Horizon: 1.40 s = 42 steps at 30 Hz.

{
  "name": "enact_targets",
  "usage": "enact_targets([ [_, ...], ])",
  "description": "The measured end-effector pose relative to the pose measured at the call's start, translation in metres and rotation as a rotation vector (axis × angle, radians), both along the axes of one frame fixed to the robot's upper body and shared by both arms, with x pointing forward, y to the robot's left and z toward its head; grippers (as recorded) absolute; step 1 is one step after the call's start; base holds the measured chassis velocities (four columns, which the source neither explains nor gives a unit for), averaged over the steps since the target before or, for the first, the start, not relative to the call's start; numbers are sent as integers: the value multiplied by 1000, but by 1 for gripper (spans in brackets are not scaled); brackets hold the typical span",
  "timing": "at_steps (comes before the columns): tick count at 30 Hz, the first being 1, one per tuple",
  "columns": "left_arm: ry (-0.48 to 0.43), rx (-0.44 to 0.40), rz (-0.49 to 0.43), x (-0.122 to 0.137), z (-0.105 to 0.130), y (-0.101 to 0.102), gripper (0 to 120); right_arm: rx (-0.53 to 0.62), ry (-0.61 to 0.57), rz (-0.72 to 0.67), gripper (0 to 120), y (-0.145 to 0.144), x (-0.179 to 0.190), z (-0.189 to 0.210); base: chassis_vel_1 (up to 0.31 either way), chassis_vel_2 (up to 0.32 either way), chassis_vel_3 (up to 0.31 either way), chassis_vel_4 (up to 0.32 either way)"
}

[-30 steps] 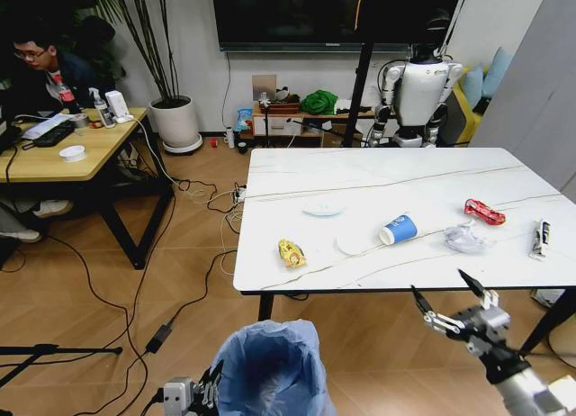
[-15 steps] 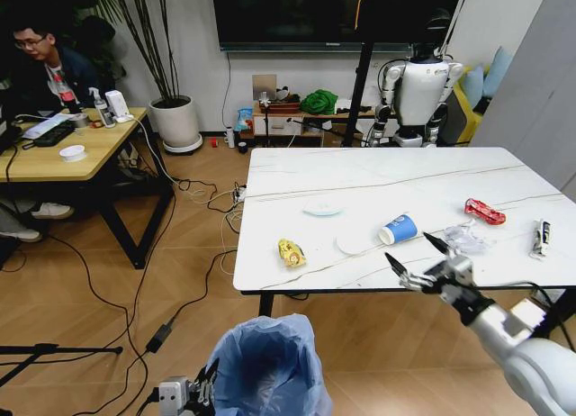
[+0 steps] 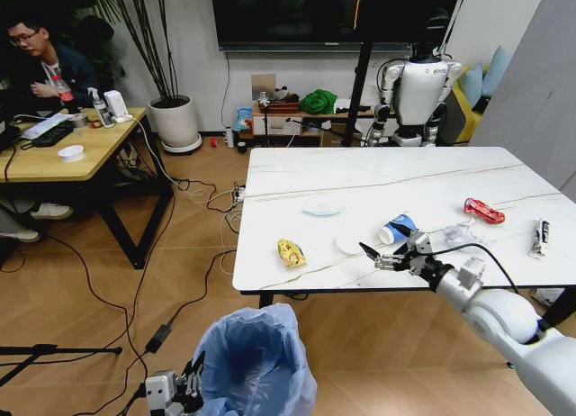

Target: Pick up the trash bin and place the trash from the table into it.

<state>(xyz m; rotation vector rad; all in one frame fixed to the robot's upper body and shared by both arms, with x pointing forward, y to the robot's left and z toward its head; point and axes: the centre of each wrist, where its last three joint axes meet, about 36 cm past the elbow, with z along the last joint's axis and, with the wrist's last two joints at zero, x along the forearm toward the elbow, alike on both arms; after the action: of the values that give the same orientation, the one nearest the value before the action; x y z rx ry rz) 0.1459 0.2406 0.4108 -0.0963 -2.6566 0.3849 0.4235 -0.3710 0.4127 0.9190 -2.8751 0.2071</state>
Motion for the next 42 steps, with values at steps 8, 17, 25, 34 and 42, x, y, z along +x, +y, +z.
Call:
enact_targets([
  [8, 12, 2, 20, -5, -2, -1, 0, 5, 73, 32, 100, 16, 27, -38, 0, 0, 0, 0],
  [17, 12, 2, 43, -6, -6, -4, 0, -43, 123, 69, 100, 23, 44, -58, 0, 0, 0, 0],
  [25, 9, 2, 51, -5, -7, -4, 0, -106, 125, 115, 100, 27, 67, -43, 0, 0, 0, 0],
  [34, 4, 3, 64, -5, -7, -5, 0, -109, 153, 146, 100, 29, 89, -44, 0, 0, 0, 0],
  [42, 5, -1, 67, -5, -8, -6, 0, -108, 179, 154, 100, 19, 85, -51, 0, 0, 0, 0],
])
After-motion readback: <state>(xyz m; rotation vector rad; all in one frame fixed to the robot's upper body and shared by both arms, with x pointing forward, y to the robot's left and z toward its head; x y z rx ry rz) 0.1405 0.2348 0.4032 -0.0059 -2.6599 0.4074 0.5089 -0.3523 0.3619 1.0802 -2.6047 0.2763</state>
